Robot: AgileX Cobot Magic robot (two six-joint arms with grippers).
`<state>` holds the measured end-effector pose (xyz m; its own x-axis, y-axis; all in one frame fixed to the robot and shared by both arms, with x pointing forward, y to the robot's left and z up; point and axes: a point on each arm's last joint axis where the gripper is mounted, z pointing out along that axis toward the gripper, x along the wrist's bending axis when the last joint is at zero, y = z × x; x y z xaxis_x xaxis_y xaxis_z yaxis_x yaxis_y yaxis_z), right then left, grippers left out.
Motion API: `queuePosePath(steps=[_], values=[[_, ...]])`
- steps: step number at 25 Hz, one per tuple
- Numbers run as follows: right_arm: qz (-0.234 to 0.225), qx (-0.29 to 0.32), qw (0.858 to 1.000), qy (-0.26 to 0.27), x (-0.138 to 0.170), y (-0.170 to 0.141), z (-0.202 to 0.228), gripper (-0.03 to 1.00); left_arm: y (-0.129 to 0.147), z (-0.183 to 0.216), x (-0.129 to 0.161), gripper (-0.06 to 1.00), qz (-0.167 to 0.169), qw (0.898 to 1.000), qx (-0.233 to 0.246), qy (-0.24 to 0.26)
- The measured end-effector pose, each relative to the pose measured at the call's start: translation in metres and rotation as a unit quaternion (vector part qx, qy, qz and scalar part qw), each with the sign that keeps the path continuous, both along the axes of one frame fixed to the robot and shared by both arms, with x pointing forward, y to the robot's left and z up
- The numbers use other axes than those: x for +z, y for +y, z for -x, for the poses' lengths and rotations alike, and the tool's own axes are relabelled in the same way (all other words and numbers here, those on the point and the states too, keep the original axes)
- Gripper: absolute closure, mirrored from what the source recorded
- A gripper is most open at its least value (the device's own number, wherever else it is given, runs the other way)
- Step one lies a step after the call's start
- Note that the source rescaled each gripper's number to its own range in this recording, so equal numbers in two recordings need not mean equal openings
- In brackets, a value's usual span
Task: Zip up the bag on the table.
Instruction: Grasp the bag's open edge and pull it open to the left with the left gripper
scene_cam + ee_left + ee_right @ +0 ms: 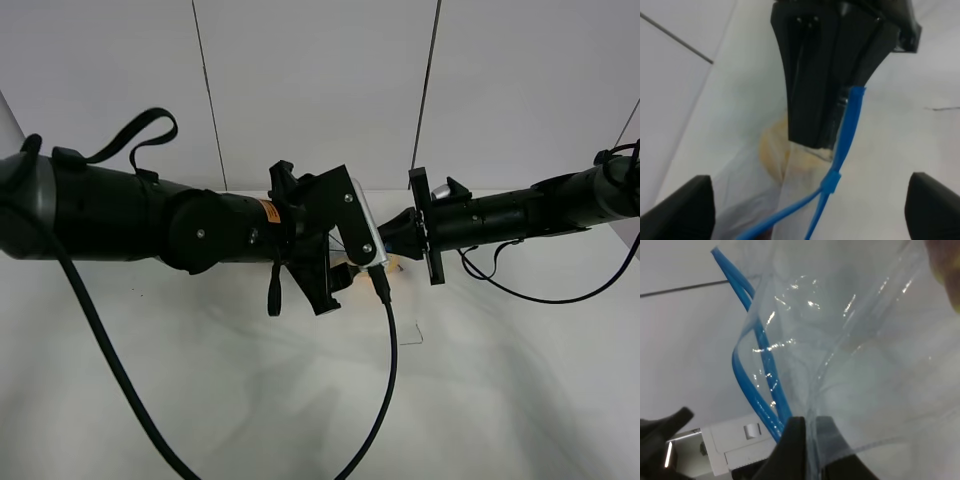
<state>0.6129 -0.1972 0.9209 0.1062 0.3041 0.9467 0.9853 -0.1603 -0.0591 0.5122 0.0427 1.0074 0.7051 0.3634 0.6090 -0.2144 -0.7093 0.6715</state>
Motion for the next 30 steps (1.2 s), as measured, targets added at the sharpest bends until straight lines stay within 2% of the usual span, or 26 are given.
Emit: queuePosePath(steps=[6, 11, 15, 18, 30], values=[[-0.006, -0.007, 1.0, 0.002, 0.001, 0.0, -0.001, 0.97, 0.003, -0.001, -0.02, -0.06, 0.009, 0.999, 0.009, -0.038], [-0.007, -0.008, 1.0, 0.002, 0.001, 0.0, -0.001, 0.97, -0.001, -0.007, -0.037, -0.06, 0.01, 0.999, 0.015, -0.045], [-0.007, -0.008, 1.0, 0.002, 0.001, 0.0, -0.001, 0.97, -0.003, -0.01, -0.04, -0.05, 0.023, 0.997, 0.02, -0.064], [-0.007, -0.008, 1.0, 0.003, 0.001, 0.0, -0.001, 0.97, -0.004, -0.012, -0.038, 0.03, 0.034, 0.996, 0.024, -0.08], [-0.008, -0.01, 1.0, 0.005, 0.001, 0.0, -0.001, 0.97, -0.017, 0.001, -0.049, 0.33, 0.029, 0.997, 0.002, -0.072]])
